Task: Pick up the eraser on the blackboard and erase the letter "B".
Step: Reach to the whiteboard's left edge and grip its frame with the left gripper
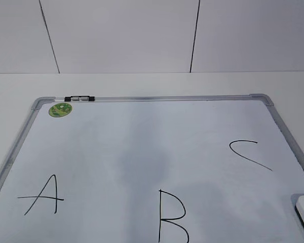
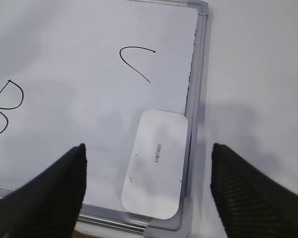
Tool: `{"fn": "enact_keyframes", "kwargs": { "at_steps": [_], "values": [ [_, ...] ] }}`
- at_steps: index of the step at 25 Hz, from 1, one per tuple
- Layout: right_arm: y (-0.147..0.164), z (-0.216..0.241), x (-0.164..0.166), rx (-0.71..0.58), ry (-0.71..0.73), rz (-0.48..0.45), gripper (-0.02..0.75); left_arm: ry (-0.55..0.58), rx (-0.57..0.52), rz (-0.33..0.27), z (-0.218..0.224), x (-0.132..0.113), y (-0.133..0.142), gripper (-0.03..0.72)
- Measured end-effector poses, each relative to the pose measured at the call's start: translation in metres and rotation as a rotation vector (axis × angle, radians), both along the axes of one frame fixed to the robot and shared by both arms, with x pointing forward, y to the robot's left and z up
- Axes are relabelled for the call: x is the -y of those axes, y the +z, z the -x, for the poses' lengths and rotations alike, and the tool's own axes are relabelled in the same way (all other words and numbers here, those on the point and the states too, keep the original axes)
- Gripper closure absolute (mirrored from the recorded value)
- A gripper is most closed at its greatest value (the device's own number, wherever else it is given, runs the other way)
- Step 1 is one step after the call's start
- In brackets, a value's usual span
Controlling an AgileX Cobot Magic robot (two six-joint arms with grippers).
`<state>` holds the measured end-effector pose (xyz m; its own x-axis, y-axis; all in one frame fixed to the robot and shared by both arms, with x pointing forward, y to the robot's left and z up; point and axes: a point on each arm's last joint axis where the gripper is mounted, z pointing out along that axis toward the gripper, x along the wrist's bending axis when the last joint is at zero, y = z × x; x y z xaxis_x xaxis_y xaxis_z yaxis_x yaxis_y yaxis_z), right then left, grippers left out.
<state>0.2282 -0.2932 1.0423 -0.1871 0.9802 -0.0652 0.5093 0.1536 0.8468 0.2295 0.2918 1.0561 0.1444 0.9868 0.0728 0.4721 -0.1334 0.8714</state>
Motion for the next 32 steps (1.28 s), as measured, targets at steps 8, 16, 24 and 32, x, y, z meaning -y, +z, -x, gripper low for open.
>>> {"fn": "enact_keyframes", "kwargs": {
  "at_steps": [8,16,24,32],
  "values": [
    [0.000,0.000,0.000,0.000,0.000,0.000,0.152,0.000,0.000,0.000,0.000,0.000,0.000,0.450],
    [0.000,0.000,0.001,0.001,-0.006,0.008,0.152,0.000,0.000,0.000,0.000,0.000,0.000,0.449],
    [0.000,-0.003,0.001,-0.029,-0.038,-0.034,0.152,0.000,0.000,0.000,0.000,0.000,0.000,0.450],
    [0.001,-0.023,-0.001,-0.172,-0.094,-0.097,0.152,0.000,0.000,0.000,0.000,0.000,0.000,0.449]
  ]
}}
